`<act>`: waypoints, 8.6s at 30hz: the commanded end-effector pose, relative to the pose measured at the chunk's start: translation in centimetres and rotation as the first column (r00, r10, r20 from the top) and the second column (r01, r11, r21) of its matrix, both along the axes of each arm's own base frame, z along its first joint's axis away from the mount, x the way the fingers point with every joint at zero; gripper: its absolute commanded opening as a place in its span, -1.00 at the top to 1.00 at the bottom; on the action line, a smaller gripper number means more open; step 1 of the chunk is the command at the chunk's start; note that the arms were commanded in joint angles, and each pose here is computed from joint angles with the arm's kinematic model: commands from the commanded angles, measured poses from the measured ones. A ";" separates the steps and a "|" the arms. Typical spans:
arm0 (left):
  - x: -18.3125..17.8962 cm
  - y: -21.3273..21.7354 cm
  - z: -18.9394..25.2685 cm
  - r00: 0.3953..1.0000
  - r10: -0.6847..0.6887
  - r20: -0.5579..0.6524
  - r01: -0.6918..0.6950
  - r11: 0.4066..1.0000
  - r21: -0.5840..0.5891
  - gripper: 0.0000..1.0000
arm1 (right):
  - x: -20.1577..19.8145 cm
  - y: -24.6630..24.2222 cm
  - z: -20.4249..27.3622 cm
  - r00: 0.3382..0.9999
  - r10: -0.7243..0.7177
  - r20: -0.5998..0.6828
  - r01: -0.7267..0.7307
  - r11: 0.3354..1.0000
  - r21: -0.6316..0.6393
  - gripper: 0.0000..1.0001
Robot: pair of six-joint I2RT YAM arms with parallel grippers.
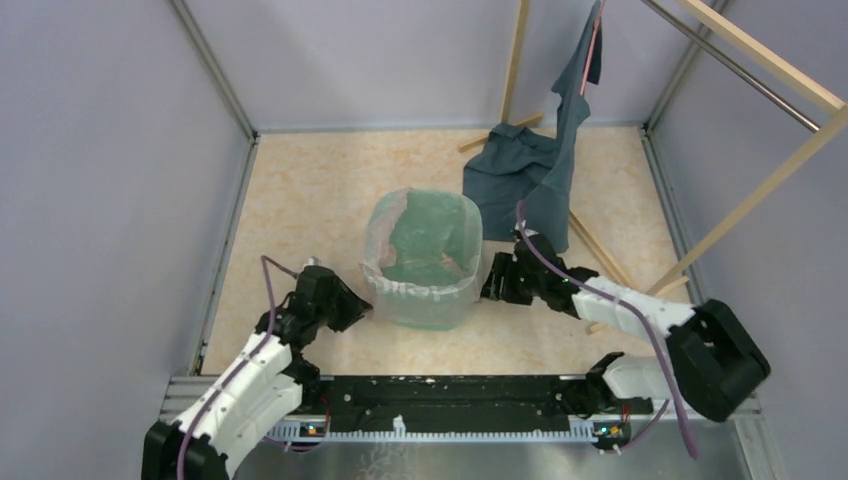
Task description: Put the trash bags into the trash bin
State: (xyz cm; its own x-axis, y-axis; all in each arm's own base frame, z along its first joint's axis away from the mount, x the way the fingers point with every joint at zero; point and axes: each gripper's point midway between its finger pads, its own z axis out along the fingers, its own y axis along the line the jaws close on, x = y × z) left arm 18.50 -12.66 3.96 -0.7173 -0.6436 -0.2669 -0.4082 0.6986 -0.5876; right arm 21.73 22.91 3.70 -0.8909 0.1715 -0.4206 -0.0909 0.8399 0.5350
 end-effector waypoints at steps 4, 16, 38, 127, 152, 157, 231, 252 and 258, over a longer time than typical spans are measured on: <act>-0.5 3.9 8.7 0.968 0.152 0.198 -0.164 0.985 0.047 -0.26 | 0.6 -6.1 9.2 0.972 -0.069 0.226 0.115 0.974 -0.196 -0.41; 1.0 -3.7 30.5 0.468 -0.408 0.784 0.400 0.889 0.224 -0.97 | 0.4 0.2 23.8 0.889 0.132 0.438 -0.185 0.979 0.081 -0.69; 8.3 0.0 23.8 0.767 -0.438 0.468 0.170 0.844 0.510 0.31 | 3.2 -2.7 26.2 0.866 0.067 0.496 -0.019 0.995 -0.101 -0.74; 0.7 0.4 31.1 0.628 -0.310 0.714 0.181 0.950 0.254 -0.97 | 1.1 12.2 8.9 0.816 0.562 0.137 -0.475 0.785 -0.397 0.98; -1.0 2.4 31.4 0.632 -0.285 0.721 0.129 0.956 0.264 -0.97 | 2.5 15.2 6.7 0.856 0.504 0.113 -0.440 0.826 -0.353 0.57; -0.6 1.4 30.8 0.635 -0.287 0.718 0.163 0.957 0.238 -0.97 | 1.6 13.6 11.6 0.862 0.480 0.162 -0.409 0.849 -0.336 0.15; 34.3 14.4 27.4 0.815 -0.032 0.579 -0.352 0.766 0.538 1.00 | -2.2 -7.7 35.5 0.616 0.055 0.786 0.076 0.989 -0.129 -0.97; 20.6 11.5 39.5 0.665 -0.241 0.707 -0.198 0.856 0.478 -0.97 | -5.1 -12.7 40.9 0.572 -0.034 0.819 0.100 0.995 -0.029 -0.97; 7.2 3.2 47.0 0.248 -0.448 0.859 0.084 0.893 0.441 -0.97 | -5.9 -13.6 43.5 0.548 -0.076 0.833 0.090 0.995 0.032 -0.97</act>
